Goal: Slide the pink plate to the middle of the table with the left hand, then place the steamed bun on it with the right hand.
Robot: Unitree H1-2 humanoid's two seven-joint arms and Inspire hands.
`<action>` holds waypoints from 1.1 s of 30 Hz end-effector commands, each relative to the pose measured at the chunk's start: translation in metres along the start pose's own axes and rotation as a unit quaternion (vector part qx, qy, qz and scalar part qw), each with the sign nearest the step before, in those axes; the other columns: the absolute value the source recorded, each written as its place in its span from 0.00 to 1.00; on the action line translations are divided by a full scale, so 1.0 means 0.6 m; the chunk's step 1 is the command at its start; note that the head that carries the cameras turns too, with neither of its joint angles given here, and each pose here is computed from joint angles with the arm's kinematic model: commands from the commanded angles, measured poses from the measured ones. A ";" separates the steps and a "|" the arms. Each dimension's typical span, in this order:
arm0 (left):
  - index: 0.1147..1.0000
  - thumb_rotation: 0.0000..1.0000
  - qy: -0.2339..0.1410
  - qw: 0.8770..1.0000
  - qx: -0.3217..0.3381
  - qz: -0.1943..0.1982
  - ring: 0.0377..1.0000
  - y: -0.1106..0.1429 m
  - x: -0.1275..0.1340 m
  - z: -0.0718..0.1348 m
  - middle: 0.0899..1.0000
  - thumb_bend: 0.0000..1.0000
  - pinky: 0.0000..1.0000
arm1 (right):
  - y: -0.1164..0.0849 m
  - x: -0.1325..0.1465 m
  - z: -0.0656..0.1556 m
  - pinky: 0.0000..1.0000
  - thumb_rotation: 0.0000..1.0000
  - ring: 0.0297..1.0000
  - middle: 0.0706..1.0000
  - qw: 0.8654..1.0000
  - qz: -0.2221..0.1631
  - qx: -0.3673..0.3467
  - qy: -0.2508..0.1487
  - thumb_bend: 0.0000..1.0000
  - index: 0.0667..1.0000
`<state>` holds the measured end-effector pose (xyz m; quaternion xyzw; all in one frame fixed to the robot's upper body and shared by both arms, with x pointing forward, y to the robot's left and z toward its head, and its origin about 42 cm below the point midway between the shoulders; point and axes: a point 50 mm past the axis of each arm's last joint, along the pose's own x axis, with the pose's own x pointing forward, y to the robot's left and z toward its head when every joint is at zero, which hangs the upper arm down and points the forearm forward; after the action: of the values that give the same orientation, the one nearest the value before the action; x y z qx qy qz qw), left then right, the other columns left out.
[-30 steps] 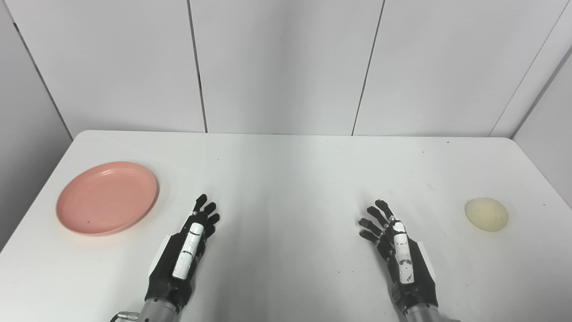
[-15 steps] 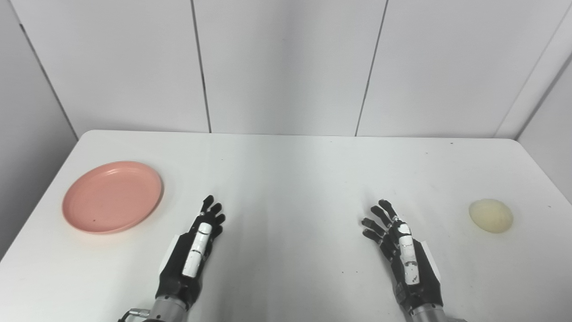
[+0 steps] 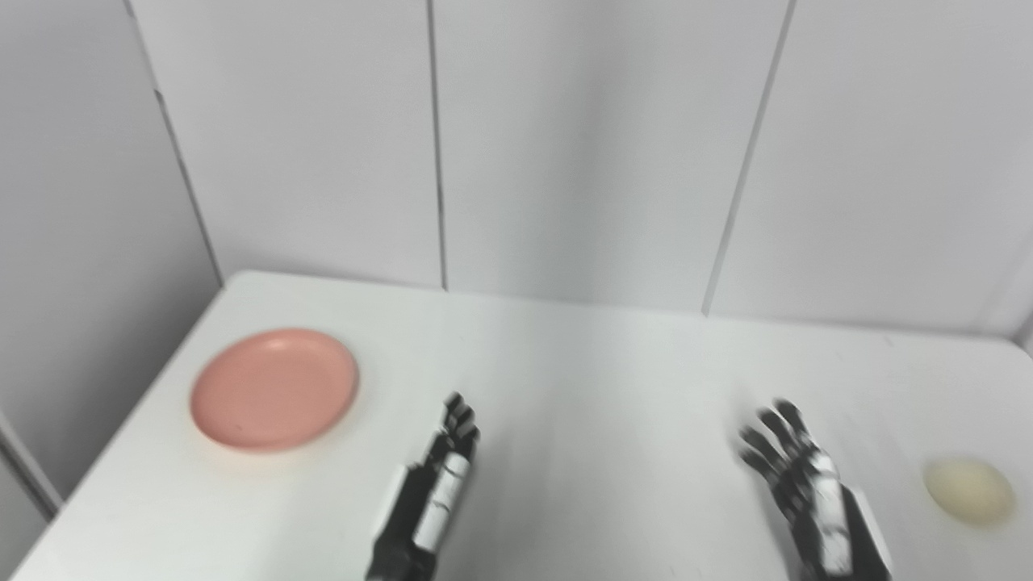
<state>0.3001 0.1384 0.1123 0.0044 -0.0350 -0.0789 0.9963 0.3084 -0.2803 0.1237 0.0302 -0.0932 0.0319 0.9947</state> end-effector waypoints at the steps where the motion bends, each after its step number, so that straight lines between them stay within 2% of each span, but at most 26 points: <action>1: 1.00 0.95 0.001 1.000 0.003 -0.011 0.95 -0.023 0.013 -0.009 0.98 0.61 0.95 | -0.019 -0.035 -0.053 0.91 1.00 0.89 0.95 0.999 -0.008 0.003 0.037 0.67 0.97; 11: 1.00 0.95 -0.007 1.000 0.012 -0.009 0.93 -0.027 0.020 -0.021 0.97 0.56 0.91 | -0.024 -0.028 -0.061 0.94 1.00 0.91 0.97 0.999 -0.005 0.010 0.036 0.66 0.98; 19: 1.00 0.94 -0.036 0.999 0.006 0.010 0.94 -0.018 0.013 -0.015 0.97 0.61 0.91 | -0.013 -0.034 -0.054 0.93 1.00 0.90 0.96 0.999 -0.003 0.015 0.036 0.69 0.97; 21: 1.00 0.93 -0.045 0.999 -0.007 0.020 0.94 -0.016 0.014 -0.001 0.97 0.64 0.92 | -0.011 -0.037 -0.051 0.93 1.00 0.90 0.97 0.999 -0.001 0.020 0.036 0.70 0.96; 25: 1.00 0.91 -0.091 0.995 -0.037 0.035 0.93 -0.004 0.022 0.044 0.95 0.66 0.95 | -0.008 -0.043 -0.045 0.91 1.00 0.89 0.95 0.999 -0.011 0.021 0.038 0.72 0.96; 29: 1.00 0.88 -0.167 0.983 -0.060 0.055 0.93 0.028 0.050 0.118 0.94 0.72 0.96 | -0.008 -0.047 -0.042 0.90 1.00 0.88 0.94 0.999 -0.013 0.023 0.035 0.74 0.97; 33: 1.00 0.87 -0.212 0.972 -0.048 0.088 0.92 0.078 0.080 0.182 0.93 0.71 0.93 | -0.007 -0.049 -0.040 0.90 1.00 0.89 0.94 0.999 -0.013 0.029 0.032 0.77 0.96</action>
<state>0.3362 0.1729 0.1933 -0.0608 -0.1939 0.0041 0.9791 0.3081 -0.2877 0.1280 0.0340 -0.1160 0.0354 0.9920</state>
